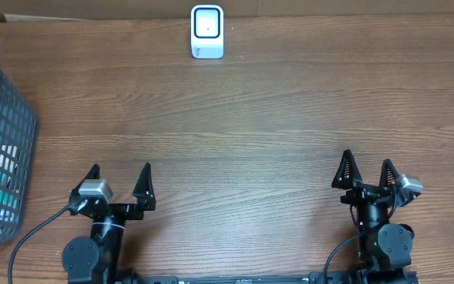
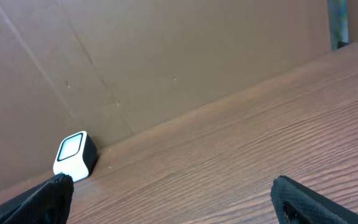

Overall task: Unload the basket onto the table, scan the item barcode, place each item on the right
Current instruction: 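Swing the left gripper over to the grey basket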

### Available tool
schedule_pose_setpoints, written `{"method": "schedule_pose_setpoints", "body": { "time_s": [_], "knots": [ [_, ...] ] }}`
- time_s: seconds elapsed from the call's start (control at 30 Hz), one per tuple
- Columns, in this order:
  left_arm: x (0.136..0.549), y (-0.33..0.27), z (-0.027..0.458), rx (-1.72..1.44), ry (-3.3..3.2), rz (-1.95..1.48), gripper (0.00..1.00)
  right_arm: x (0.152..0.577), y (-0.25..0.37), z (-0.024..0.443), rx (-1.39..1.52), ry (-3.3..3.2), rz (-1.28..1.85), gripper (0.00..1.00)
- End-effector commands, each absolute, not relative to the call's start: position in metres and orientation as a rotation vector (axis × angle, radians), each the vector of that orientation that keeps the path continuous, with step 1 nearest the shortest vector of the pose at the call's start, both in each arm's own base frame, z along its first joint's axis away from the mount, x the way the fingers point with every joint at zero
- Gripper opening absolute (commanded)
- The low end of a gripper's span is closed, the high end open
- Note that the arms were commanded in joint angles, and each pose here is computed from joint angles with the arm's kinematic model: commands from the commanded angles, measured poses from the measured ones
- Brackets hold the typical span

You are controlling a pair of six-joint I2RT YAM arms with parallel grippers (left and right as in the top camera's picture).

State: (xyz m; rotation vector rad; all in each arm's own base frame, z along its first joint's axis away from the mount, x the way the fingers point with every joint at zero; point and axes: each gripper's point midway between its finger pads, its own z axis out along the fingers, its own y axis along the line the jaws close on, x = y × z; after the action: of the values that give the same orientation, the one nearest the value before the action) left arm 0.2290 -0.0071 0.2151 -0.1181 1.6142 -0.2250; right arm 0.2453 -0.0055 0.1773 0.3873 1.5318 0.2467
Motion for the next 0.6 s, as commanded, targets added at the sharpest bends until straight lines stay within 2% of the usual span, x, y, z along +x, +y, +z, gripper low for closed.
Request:
{"method": "schedule_pose_setpoints", "body": {
  "time_s": [0.0,0.3,0.57],
  "knots": [
    [0.221,-0.016,0.239,-0.087,1.571,-0.276,1.0,0.245,-0.006,0.176,0.386,1.526,0.237,1.0],
    [0.22,-0.03,0.264,-0.033,1.615,-0.343,1.0,0.245,-0.006,0.176,0.386,1.526,0.237,1.0],
    [0.238,-0.041,0.302,0.012,1.755,-0.406,1.0,0.245,-0.006,0.176,0.386,1.526,0.237,1.0]
  ]
}}
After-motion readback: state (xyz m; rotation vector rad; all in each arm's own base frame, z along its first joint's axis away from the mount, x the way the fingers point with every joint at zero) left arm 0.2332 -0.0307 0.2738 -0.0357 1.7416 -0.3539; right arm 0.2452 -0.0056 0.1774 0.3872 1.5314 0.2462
